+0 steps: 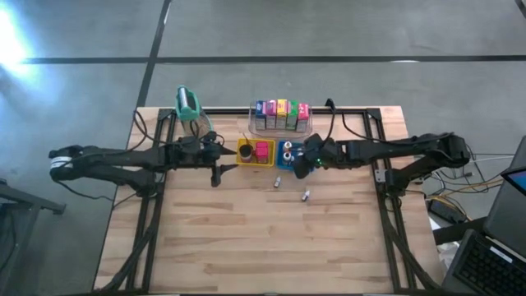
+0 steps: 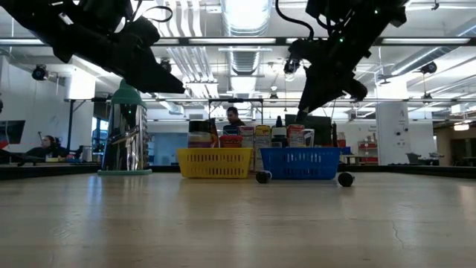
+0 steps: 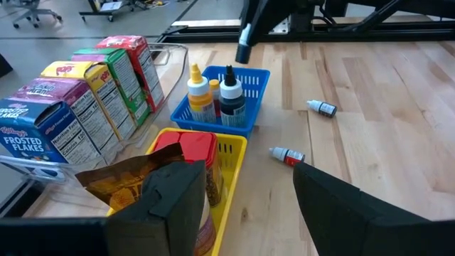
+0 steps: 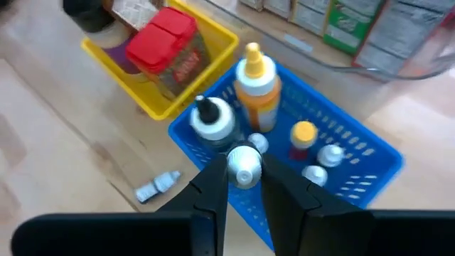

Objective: Pick & Place Kitchen Items
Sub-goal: Put the small black food coloring bottle into the blue bin

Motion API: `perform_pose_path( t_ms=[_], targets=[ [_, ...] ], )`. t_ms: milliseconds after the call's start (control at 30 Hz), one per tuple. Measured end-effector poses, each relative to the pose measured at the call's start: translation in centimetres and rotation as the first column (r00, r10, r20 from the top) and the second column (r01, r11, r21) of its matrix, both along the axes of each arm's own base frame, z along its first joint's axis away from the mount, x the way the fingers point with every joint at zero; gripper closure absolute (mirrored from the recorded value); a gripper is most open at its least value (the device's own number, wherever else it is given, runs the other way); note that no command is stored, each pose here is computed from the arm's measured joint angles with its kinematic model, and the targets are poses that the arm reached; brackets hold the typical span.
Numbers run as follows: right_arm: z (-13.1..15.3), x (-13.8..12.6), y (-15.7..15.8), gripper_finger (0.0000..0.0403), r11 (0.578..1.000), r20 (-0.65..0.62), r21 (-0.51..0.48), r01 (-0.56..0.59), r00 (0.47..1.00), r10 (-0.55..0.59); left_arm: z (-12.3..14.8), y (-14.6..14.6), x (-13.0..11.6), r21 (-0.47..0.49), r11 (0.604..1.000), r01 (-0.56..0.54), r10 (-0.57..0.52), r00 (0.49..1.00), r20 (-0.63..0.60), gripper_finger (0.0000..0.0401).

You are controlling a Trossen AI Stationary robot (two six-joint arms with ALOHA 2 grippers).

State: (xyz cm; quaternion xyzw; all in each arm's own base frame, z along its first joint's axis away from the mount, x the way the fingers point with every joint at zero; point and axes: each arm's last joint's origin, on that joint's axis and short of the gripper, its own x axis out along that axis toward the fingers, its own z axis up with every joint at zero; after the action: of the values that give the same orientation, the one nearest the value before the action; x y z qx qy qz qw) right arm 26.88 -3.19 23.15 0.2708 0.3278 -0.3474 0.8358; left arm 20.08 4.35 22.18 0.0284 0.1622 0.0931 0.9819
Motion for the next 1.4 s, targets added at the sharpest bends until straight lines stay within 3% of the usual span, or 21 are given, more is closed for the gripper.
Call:
perform_pose_path(
  t_ms=[367, 700, 1400],
  targets=[
    [-3.9, 1.3, 0.1, 0.0335, 0.999, -0.106, 0.041, -0.003, 0.994, 0.007, 0.1, 0.0, 0.0, 0.003, 1.0, -0.002, 0.002, 1.0, 0.014, 0.0183],
    [-4.0, 1.6, -0.7, 0.0332, 0.998, -0.105, 0.047, 0.035, 0.994, -0.03, 0.1, 0.0, 0.0, 0.0, 1.0, -0.003, 0.003, 1.0, 0.015, 0.0183],
    [-7.1, 2.6, -2.5, 0.0338, 0.995, -0.191, 0.073, 0.072, 0.98, -0.056, 0.0, 0.0, 0.0, -0.006, 1.0, -0.004, 0.004, 1.0, 0.008, 0.0183]
  ],
)
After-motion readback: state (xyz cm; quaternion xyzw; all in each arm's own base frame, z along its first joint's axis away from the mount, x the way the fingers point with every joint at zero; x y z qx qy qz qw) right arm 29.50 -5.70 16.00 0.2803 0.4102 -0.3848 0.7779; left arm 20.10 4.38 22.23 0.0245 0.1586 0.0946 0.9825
